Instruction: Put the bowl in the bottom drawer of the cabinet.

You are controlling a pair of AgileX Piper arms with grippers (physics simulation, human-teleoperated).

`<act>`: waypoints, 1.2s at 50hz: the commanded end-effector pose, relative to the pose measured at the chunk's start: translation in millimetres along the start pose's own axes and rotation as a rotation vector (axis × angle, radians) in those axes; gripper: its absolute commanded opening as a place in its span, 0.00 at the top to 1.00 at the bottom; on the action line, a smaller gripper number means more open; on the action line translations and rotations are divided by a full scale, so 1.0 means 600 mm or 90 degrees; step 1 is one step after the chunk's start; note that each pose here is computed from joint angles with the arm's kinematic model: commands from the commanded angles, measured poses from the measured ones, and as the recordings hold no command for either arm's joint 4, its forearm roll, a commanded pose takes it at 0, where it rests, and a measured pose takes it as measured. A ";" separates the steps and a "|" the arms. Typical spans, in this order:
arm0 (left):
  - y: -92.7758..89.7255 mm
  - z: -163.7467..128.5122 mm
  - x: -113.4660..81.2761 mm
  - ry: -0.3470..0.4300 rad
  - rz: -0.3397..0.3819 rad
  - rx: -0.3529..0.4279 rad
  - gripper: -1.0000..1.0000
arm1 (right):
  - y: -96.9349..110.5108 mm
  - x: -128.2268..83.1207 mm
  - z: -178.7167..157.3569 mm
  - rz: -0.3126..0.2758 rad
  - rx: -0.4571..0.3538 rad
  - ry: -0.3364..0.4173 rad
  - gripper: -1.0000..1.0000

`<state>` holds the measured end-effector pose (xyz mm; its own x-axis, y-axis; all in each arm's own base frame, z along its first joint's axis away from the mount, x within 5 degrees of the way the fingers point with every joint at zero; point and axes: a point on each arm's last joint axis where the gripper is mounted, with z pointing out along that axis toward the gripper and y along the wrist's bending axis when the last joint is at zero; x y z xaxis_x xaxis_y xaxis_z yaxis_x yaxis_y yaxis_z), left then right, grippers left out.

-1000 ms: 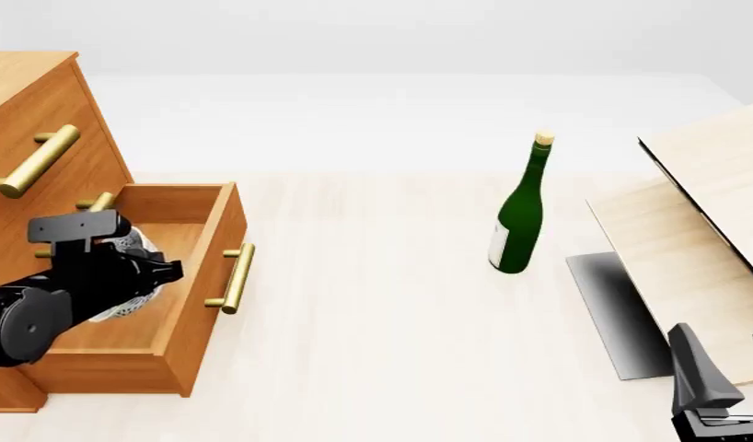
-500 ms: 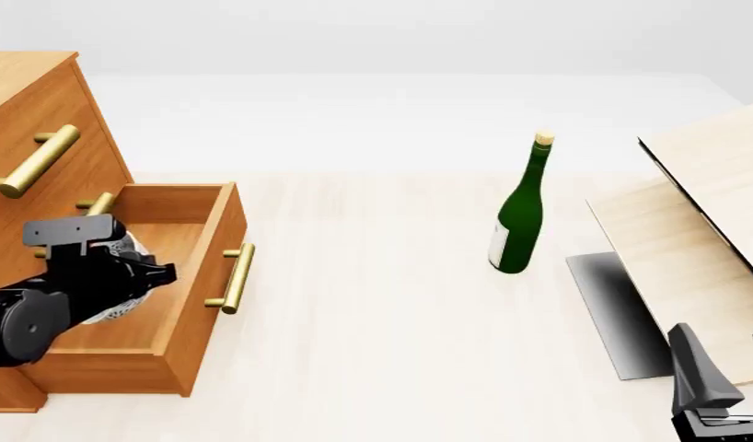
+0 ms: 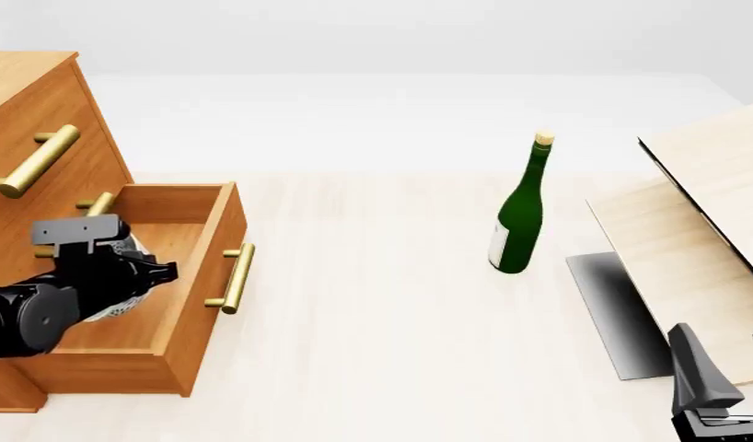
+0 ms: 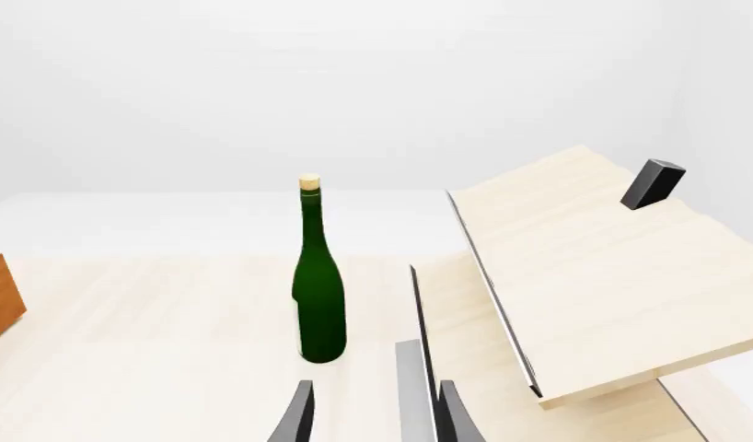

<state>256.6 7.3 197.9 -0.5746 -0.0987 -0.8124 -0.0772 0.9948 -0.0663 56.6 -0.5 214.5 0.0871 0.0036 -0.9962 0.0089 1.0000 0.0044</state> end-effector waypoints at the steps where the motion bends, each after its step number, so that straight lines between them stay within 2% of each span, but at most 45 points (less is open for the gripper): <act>1: 0.003 0.013 -0.001 -0.001 0.014 -0.002 1.00 | 0.000 0.000 0.000 0.000 0.000 0.000 0.00; 40: -0.001 0.020 0.006 -0.002 0.008 0.003 1.00 | 0.000 0.000 0.000 0.000 0.000 0.000 0.00; 41: -0.002 0.019 0.005 -0.004 0.006 0.004 0.00 | 0.000 0.000 0.000 0.000 0.000 0.000 0.00; 60: 0.006 -0.001 -0.007 -0.034 0.002 -0.004 0.00 | 0.000 0.000 0.000 0.000 0.000 0.000 0.00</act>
<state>261.5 8.8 195.6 -0.5501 -0.0934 -0.8299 -0.0753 0.9952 -0.0621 56.6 -0.5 214.5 0.0871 0.0037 -0.9962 0.0089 1.0000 0.0045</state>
